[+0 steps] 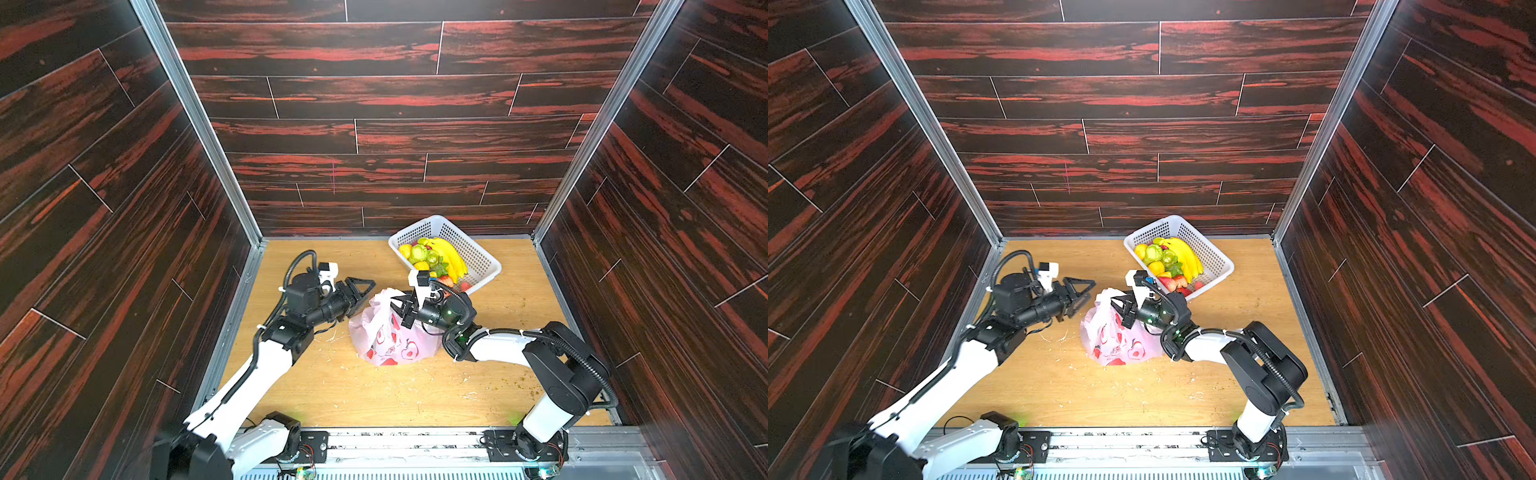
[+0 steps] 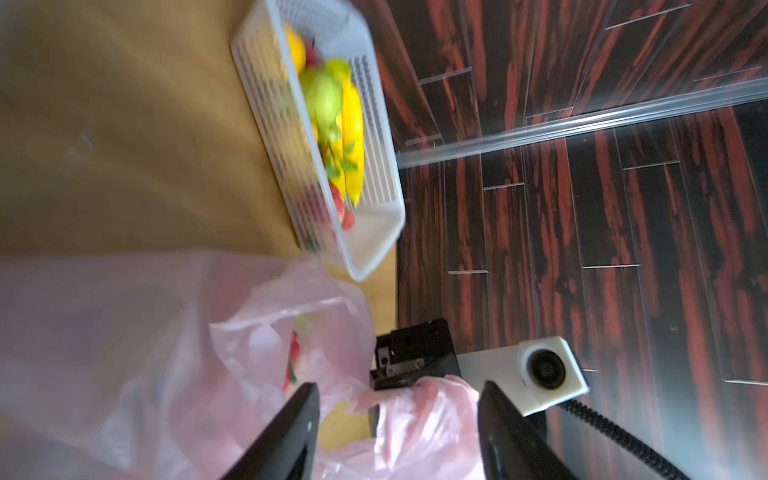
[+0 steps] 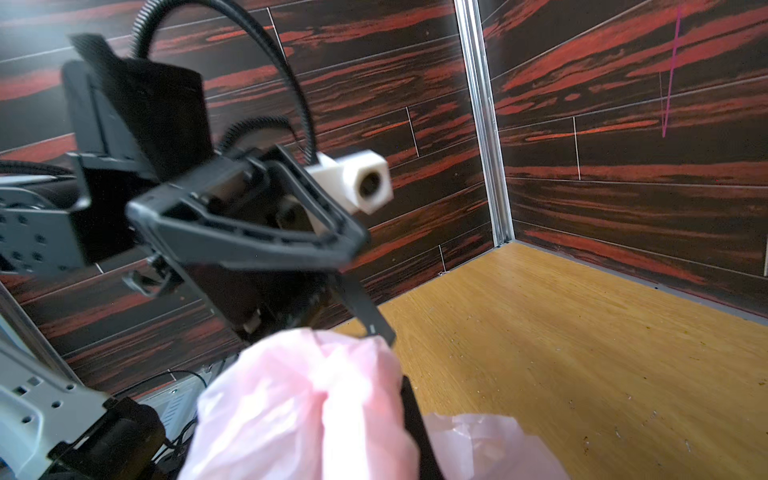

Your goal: Place the fake fruits into the plastic bag and tie a complex knot

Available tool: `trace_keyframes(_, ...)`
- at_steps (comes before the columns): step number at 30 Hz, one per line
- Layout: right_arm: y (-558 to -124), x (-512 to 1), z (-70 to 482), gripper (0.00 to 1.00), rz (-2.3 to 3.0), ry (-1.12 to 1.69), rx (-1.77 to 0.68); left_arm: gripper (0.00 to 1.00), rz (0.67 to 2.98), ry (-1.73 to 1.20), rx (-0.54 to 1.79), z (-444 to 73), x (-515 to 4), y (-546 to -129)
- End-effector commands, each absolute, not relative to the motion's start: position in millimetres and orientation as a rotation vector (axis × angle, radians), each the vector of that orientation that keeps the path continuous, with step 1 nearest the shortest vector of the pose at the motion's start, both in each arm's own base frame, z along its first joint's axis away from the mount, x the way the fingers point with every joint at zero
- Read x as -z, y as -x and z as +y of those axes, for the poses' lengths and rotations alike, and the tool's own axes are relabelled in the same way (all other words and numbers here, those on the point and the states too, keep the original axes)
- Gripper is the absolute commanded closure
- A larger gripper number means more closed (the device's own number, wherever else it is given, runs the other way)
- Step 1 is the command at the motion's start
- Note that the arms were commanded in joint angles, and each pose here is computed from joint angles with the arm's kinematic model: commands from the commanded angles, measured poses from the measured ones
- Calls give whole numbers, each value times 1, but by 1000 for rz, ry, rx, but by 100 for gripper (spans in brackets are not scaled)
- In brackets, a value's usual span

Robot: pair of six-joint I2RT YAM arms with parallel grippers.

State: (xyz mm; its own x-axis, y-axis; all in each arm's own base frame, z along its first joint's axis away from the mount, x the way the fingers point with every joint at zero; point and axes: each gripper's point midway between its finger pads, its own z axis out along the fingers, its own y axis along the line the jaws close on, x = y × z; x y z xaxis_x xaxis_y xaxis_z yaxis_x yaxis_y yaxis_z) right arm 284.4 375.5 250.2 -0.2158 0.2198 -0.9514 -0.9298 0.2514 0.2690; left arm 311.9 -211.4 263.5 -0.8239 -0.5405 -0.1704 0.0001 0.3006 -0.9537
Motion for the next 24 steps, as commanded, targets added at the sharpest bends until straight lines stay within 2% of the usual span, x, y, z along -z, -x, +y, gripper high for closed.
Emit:
trace_keyframes(1,-276,-268,373,100,1294,743,-1261,43,2099,506,1708,-222,-274,-307)
trace_keyframes(19,-277,-268,375,100,1300,744,-1269,74,2111,529,1703,-222,-263,-305)
trace_keyframes(24,-277,-268,375,100,1299,743,-1271,76,2110,523,1709,-224,-263,-304)
